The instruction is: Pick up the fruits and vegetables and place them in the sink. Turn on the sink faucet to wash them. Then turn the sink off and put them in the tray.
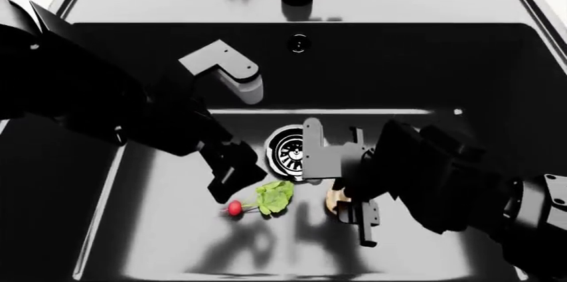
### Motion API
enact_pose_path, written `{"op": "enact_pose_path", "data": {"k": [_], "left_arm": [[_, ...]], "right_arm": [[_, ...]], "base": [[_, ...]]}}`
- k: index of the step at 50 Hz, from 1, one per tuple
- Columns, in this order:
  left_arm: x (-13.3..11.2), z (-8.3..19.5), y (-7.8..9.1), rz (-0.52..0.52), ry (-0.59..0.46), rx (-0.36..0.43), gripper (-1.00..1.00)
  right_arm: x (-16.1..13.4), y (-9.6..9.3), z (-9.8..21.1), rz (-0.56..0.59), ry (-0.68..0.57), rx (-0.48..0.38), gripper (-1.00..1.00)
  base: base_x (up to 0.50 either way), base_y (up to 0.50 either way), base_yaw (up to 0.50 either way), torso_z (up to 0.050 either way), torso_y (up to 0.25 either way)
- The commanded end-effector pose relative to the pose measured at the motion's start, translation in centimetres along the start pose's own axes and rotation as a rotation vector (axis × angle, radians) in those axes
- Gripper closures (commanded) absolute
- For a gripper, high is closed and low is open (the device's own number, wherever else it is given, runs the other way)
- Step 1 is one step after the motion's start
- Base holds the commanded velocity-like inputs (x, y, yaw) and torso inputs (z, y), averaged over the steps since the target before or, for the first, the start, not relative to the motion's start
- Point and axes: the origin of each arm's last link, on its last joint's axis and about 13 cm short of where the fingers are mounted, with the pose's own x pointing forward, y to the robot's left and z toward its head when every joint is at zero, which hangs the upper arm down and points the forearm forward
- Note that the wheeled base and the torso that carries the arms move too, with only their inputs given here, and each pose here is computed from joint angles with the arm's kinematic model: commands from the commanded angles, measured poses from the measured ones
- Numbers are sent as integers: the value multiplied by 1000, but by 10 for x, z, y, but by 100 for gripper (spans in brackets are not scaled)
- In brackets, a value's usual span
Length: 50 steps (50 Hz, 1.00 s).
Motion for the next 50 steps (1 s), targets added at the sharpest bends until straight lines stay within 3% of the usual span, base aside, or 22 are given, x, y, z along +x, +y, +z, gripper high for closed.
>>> {"op": "enact_pose_path", "data": {"k": [1,27,41,50], "left_arm": [[2,-2,-1,-6,3,-3,-100],[26,-3,4,-48,51,26,-100],[61,-6,19,-56,161,62,-100],[69,-18,20,-59,278,56,-100]], "right_arm": [[21,11,-10,55,50,8,100],[-55,-4,-14,-133,-73,54,100],[-89,-1,-19,-199,-100,68,100],[-96,0,-18,-215,-111,62,100]], "base": [[0,0,0,-10,0],[0,0,0,0,-1],[0,0,0,0,0],[0,0,0,0,0]]}}
